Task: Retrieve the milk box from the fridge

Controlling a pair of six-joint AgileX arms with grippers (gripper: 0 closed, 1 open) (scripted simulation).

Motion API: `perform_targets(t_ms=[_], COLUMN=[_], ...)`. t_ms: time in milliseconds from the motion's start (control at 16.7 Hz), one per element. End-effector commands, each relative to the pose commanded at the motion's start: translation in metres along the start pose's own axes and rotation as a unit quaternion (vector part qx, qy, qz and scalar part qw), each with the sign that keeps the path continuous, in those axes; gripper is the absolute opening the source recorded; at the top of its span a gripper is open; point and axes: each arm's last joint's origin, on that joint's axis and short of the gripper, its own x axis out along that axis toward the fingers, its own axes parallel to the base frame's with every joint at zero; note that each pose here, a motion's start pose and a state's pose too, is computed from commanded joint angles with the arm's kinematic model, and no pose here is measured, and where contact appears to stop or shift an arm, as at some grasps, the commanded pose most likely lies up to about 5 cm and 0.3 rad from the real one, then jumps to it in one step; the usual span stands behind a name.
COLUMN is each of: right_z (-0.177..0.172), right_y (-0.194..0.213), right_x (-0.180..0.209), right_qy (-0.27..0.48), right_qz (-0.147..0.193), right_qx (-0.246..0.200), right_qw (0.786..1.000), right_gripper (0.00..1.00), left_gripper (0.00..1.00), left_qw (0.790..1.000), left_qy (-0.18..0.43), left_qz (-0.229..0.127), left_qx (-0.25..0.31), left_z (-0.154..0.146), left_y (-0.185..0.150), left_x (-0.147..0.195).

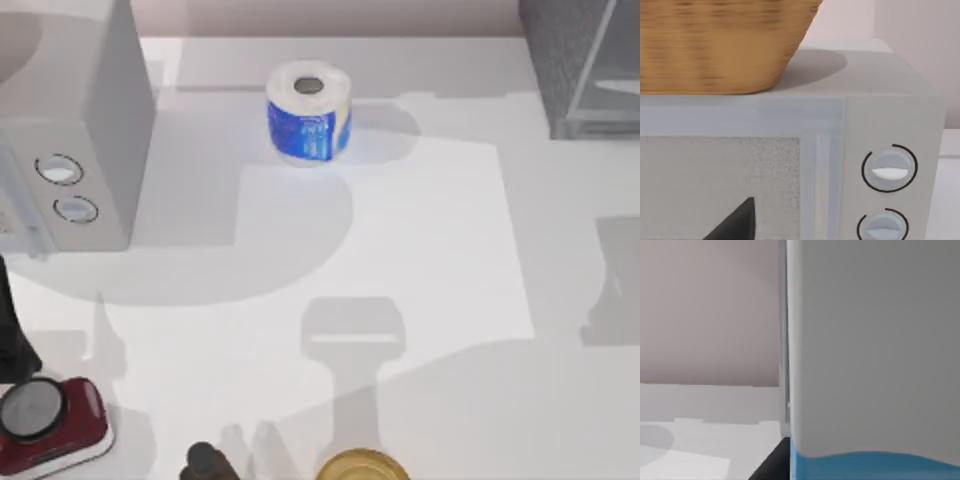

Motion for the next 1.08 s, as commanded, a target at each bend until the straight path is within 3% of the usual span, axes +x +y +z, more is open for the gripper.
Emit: perform_targets(t_ms=[360, 720, 900, 1080], right_z=[-0.044, -0.046, -0.040, -0.030], right_y=[0.002, 0.002, 0.009, 0.023], right_x=[-0.015, -0.014, -0.011, -0.002], right_qy=[-0.010, -0.009, -0.012, -0.006], right_qz=[-0.011, -0.010, 0.029, 0.107], right_qx=[0.007, 0.008, 0.005, -0.002], right_qw=[1.000, 1.000, 0.999, 0.994], right_gripper=[0.00, 0.00, 0.00, 0.00], left_gripper=[1.00, 1.00, 1.00, 1.00], left_qw=[1.000, 1.000, 1.000, 1.000], left_qy=[0.000, 0.000, 0.000, 0.000], left_qz=[0.000, 0.000, 0.000, 0.000], left_qx=[0.000, 0.000, 0.000, 0.000], left_z=[0.000, 0.000, 0.000, 0.000], left_y=[0.000, 0.000, 0.000, 0.000], left_x=[0.000, 0.000, 0.000, 0.000])
